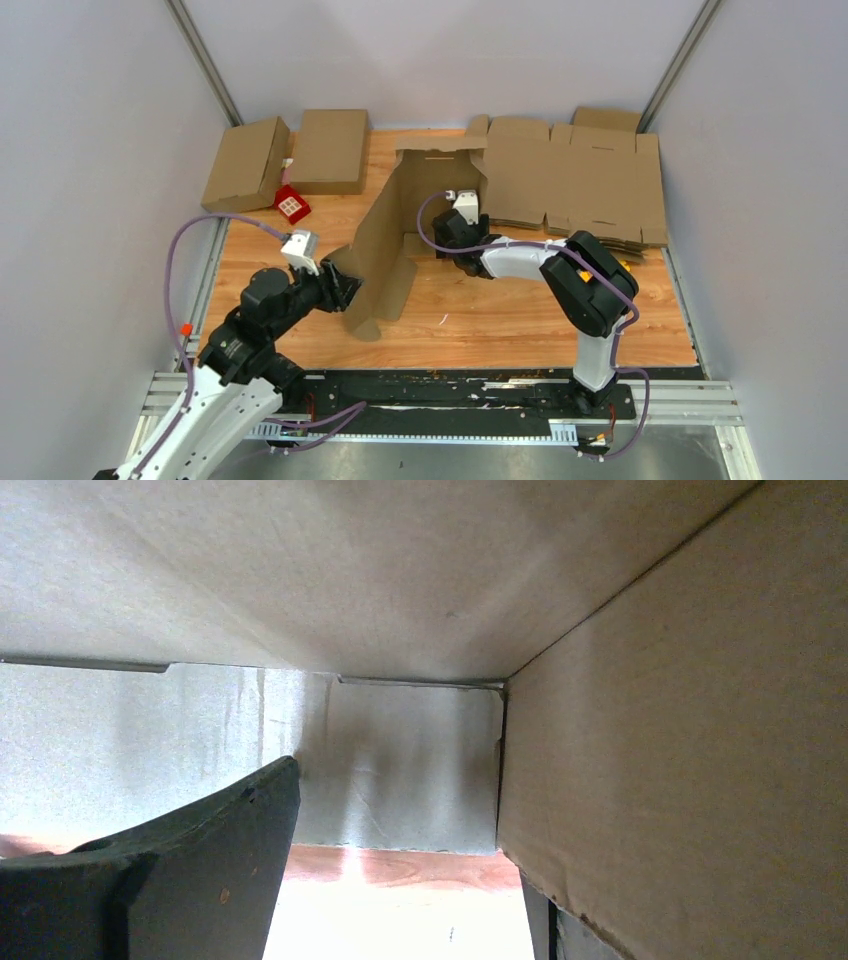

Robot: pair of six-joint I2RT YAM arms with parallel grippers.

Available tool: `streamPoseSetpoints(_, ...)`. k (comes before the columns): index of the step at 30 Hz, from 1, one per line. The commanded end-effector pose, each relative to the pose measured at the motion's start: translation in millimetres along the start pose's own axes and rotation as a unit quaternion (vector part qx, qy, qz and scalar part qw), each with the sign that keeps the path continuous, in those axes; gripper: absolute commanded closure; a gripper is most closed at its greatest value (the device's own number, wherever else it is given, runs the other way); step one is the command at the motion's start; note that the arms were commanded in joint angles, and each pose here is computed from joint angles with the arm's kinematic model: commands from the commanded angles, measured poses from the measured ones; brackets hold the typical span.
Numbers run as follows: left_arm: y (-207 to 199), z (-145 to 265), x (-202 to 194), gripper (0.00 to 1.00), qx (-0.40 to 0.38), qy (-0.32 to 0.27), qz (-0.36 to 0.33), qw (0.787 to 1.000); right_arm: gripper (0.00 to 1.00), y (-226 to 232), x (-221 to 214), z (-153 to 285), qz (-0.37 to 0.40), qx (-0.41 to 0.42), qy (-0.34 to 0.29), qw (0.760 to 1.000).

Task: Fold the paper box

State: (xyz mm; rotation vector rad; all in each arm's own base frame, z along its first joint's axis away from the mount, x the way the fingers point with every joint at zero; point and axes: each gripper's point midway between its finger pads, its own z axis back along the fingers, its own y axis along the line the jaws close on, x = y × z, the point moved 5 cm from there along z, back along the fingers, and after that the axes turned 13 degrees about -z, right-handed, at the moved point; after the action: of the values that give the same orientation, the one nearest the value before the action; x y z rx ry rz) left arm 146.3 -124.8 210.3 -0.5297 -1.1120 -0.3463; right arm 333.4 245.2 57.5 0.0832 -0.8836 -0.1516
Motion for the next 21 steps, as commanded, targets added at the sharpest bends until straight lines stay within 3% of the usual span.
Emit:
streamPoseSetpoints(1,13.6,29.3,31.5,0.41,0.079,-0.065,0.008,0.995,0.26,-36.7,-33.0,4.7,0.062,-0.075,0.063,0.993)
streamPoseSetpoints(5,19.8,56.2,47.7,0.3,0.118,-0.096,0.014,0.988,0.26,-35.0,-31.0,8.3,0.053,-0.068,0.064,0.994)
streamPoseSetpoints(8,14.4,76.5,61.9,0.32,0.11,-0.121,0.016,0.986,0.26,-33.6,-28.9,10.0,0.049,-0.065,0.065,0.995)
streamPoseSetpoints(11,-9.7,93.2,77.9,0.49,0.031,-0.135,0.015,0.99,0.27,-31.1,-27.5,10.3,0.048,-0.062,0.067,0.995)
streamPoseSetpoints(14,-48.0,107.9,89.5,0.76,-0.102,-0.133,0.028,0.985,0.26,-28.9,-27.7,9.6,0.047,-0.056,0.071,0.995)
streamPoseSetpoints(15,-59.3,111.8,95.1,0.89,-0.145,-0.144,0.034,0.978,0.27,-28.6,-27.7,9.3,0.046,-0.056,0.072,0.995)
streamPoseSetpoints(16,-66.3,115.0,97.0,0.95,-0.173,-0.15,0.039,0.973,0.26,-27.4,-27.6,9.4,0.045,-0.054,0.073,0.995)
streamPoseSetpoints(17,-69.9,118.5,98.7,1.0,-0.188,-0.158,0.04,0.969,0.26,-26.5,-28.2,9.1,0.045,-0.051,0.074,0.995)
streamPoseSetpoints(21,-64.8,126.9,104.1,1.0,-0.165,-0.18,0.014,0.97,0.26,-22.1,-29.4,7.2,0.04,-0.043,0.081,0.995)
